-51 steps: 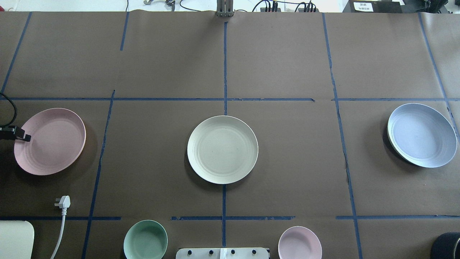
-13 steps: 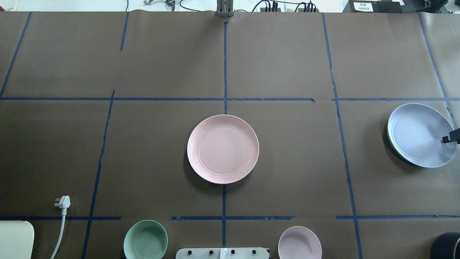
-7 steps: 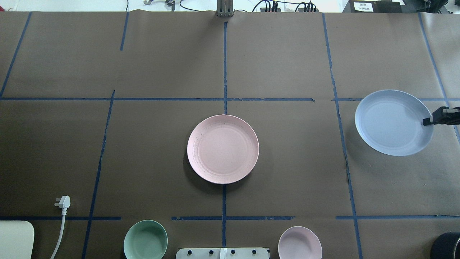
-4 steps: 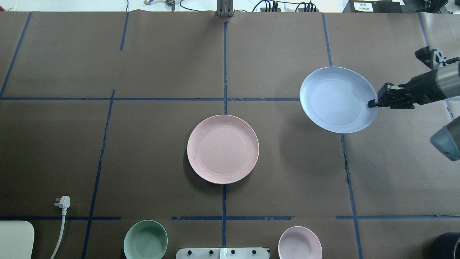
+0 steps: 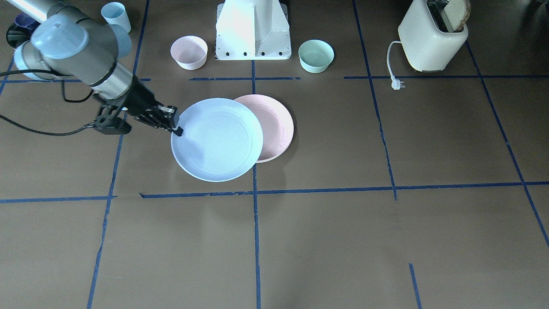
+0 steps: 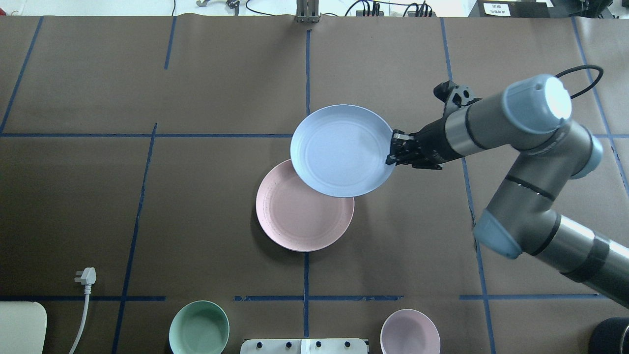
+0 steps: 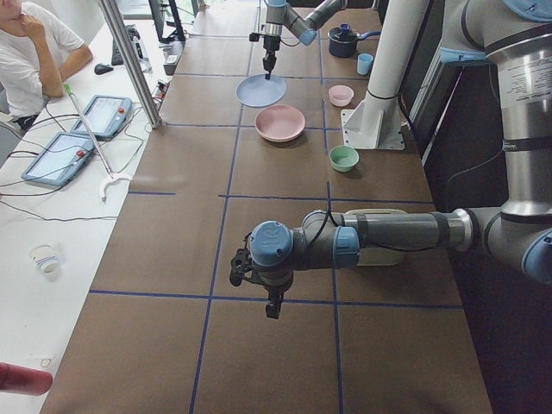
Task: Stack three plates with pink and blue
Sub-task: 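Lift the light blue plate with the right gripper and lower it onto the pink plate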
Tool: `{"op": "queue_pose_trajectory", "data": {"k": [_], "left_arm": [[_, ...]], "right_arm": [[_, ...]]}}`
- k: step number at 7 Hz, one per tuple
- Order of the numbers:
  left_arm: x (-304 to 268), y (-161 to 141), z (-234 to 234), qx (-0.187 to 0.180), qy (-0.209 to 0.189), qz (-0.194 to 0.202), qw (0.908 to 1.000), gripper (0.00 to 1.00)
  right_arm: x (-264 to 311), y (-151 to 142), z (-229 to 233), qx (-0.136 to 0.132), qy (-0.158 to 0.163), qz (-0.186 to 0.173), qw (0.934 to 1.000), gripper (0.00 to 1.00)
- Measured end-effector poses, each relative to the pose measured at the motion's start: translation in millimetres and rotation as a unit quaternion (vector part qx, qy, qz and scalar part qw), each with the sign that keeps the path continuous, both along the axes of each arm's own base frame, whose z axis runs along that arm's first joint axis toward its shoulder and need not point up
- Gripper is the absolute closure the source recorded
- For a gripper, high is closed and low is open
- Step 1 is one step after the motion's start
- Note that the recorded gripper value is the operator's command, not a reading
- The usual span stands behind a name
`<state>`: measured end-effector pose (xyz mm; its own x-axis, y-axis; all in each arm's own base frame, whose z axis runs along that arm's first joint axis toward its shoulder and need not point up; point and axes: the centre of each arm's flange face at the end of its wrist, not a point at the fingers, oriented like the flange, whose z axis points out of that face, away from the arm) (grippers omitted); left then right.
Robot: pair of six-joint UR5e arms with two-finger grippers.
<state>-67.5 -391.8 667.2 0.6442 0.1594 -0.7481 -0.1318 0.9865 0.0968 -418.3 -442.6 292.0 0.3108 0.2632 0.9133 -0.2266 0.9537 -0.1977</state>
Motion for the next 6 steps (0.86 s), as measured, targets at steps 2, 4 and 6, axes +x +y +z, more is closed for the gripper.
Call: {"op": "queue_pose_trajectory", "data": {"k": [2,4,6], "left_arm": [[0,0,1,-0.001,0.0,0.0,1.0,0.0],[0,0,2,-0.002,0.0,0.0,1.0,0.0],[0,0,2,-0.002,0.0,0.0,1.0,0.0]], "right_arm": [[-65,45,-24,0.006,0.018,0.006,0.9998,0.99],[-86,65,-22,0.011,0.027,0.007,0.9995,0.0],[-81,60,-16,0.014,0.036,0.005,0.9993,0.0]]}}
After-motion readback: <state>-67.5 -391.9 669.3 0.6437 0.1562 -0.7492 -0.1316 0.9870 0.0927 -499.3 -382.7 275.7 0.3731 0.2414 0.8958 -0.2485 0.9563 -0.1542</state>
